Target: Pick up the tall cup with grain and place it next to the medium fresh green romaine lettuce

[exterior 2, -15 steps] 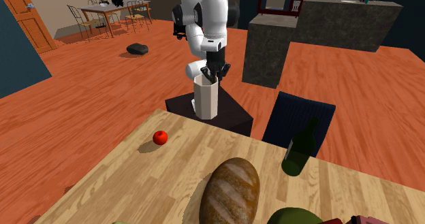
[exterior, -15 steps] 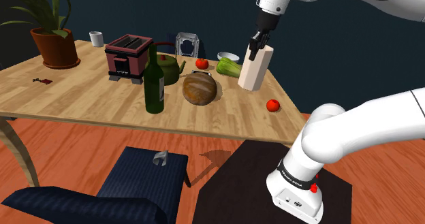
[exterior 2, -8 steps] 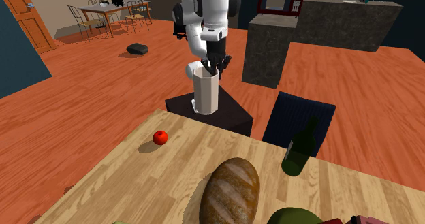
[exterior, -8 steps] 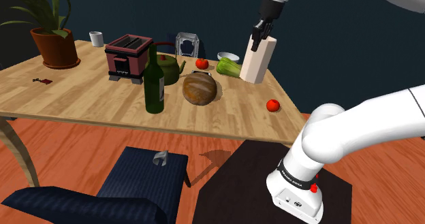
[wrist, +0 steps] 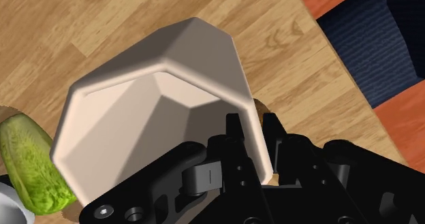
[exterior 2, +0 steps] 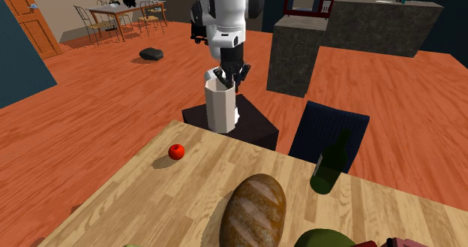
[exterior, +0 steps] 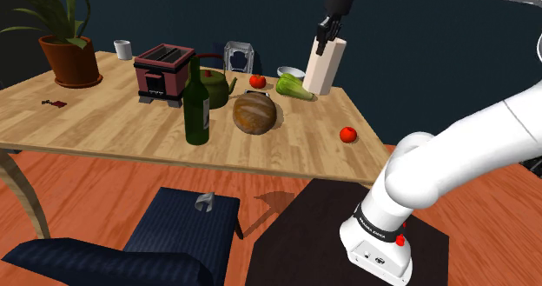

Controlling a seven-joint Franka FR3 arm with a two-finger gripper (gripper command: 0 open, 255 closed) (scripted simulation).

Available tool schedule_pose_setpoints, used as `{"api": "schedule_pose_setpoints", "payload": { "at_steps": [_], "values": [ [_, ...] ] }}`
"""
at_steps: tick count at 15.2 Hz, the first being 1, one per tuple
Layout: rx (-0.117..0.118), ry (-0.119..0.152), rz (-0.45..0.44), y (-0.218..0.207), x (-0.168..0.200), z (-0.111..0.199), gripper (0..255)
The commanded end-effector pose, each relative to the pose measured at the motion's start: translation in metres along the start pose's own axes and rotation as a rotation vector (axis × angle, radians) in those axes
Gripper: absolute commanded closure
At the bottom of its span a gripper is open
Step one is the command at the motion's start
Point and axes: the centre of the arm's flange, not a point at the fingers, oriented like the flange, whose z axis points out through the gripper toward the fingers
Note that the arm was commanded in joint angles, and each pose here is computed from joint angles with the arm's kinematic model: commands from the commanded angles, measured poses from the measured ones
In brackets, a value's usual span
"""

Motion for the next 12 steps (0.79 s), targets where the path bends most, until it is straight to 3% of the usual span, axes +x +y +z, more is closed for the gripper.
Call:
{"api": "schedule_pose_setpoints", "payload": {
  "at_steps": [1, 12],
  "values": [
    [-0.002, 0.001, 0.0, 0.021, 0.017, 0.0, 255],
    [-0.002, 0.001, 0.0, 0.127, 0.116, 0.009, 255]
  ]
}}
